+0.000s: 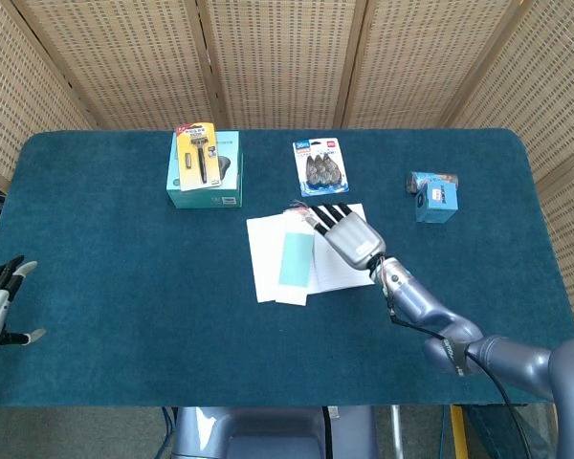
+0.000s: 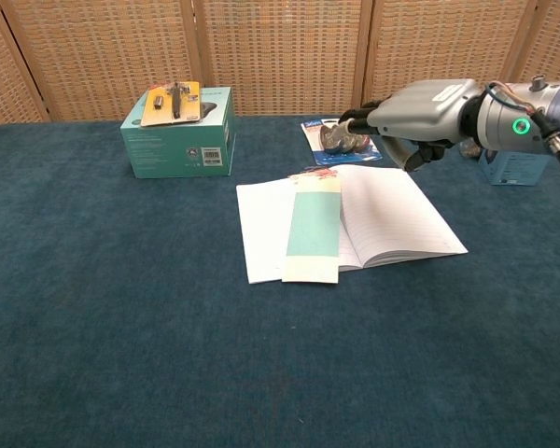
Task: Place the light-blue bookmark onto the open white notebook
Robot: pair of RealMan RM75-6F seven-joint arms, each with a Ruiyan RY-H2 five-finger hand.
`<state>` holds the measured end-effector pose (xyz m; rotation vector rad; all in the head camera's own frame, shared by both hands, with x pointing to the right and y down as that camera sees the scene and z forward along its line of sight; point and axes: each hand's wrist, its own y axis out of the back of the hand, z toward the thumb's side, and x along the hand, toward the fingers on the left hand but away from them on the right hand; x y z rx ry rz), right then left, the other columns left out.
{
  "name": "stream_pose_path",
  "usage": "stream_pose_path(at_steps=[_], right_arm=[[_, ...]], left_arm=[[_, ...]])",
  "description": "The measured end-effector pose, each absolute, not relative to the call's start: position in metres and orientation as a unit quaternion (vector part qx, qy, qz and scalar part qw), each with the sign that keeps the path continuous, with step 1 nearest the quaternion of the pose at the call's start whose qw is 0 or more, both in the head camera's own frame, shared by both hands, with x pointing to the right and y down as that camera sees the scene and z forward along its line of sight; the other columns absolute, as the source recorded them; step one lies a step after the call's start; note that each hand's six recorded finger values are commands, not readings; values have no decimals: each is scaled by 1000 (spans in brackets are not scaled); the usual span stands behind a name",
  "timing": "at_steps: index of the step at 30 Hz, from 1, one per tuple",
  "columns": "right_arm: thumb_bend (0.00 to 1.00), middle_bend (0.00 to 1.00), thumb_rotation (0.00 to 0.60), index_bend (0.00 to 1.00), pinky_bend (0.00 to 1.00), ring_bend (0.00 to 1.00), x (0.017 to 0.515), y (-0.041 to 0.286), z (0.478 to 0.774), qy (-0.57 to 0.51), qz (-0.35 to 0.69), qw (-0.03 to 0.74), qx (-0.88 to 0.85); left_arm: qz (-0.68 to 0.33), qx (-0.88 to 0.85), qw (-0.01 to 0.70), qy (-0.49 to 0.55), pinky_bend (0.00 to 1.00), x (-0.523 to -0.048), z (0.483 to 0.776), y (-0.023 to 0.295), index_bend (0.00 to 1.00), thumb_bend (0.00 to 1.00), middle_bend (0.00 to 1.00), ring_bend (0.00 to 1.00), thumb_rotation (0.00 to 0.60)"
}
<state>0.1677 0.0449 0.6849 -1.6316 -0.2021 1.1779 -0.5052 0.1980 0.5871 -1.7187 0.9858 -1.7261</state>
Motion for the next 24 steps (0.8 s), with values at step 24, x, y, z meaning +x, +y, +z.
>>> stream_pose_path(at_steps=[24], right_arm=[[1000, 0, 600, 0, 116, 0, 137, 72, 714, 17, 521, 564, -641]], left_arm=[[-637, -634, 249, 361, 0, -506, 590, 197, 0, 0, 0, 0, 600]])
